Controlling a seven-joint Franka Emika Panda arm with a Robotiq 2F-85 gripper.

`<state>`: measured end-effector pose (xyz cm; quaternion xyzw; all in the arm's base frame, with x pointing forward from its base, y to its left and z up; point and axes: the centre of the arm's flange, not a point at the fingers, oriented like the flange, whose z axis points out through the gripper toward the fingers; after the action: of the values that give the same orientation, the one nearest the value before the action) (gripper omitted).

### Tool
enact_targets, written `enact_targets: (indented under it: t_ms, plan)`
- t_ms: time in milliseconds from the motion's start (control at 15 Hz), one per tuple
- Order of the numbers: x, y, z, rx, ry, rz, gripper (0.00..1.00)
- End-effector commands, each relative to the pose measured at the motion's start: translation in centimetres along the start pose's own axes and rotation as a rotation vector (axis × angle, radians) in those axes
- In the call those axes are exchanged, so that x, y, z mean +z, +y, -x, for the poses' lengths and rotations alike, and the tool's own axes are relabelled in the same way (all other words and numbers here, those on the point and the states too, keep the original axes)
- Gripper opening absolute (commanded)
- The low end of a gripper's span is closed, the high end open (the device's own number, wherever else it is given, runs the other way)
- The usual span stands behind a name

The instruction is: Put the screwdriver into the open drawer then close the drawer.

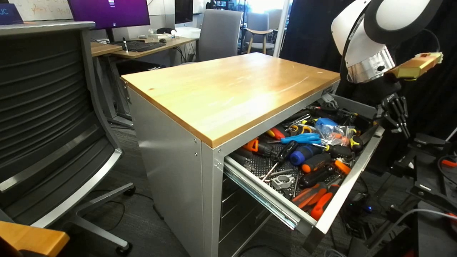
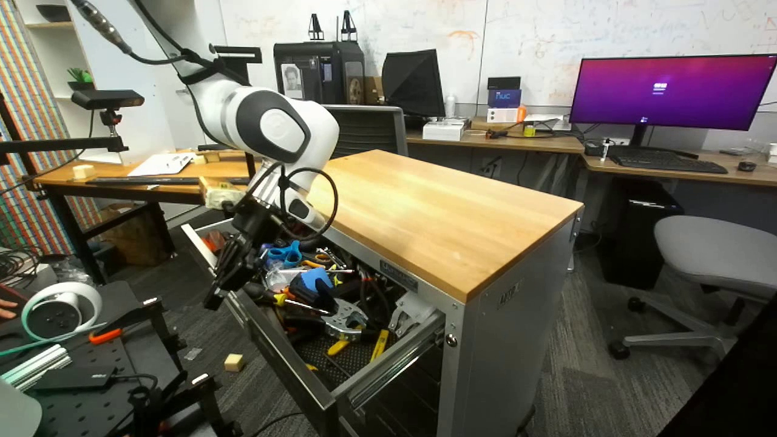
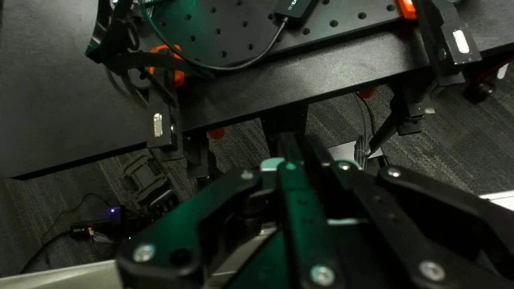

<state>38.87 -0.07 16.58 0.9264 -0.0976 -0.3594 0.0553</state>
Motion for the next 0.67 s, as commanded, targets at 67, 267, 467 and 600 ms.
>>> enact_targets:
  t_ms: [67,267,467,600]
  plan:
    - [2.1,-1.1,-1.1,0.029,0.034,0.007,0.0]
    - [1.4,-1.9,-2.4,0.023,0.149,-0.006,0.0]
    - [-0.2,-2.8,-2.6,0.001,0.259,0.008,0.0]
    - [-1.2,-3.5,-3.0,-0.015,0.327,0.029,0.0]
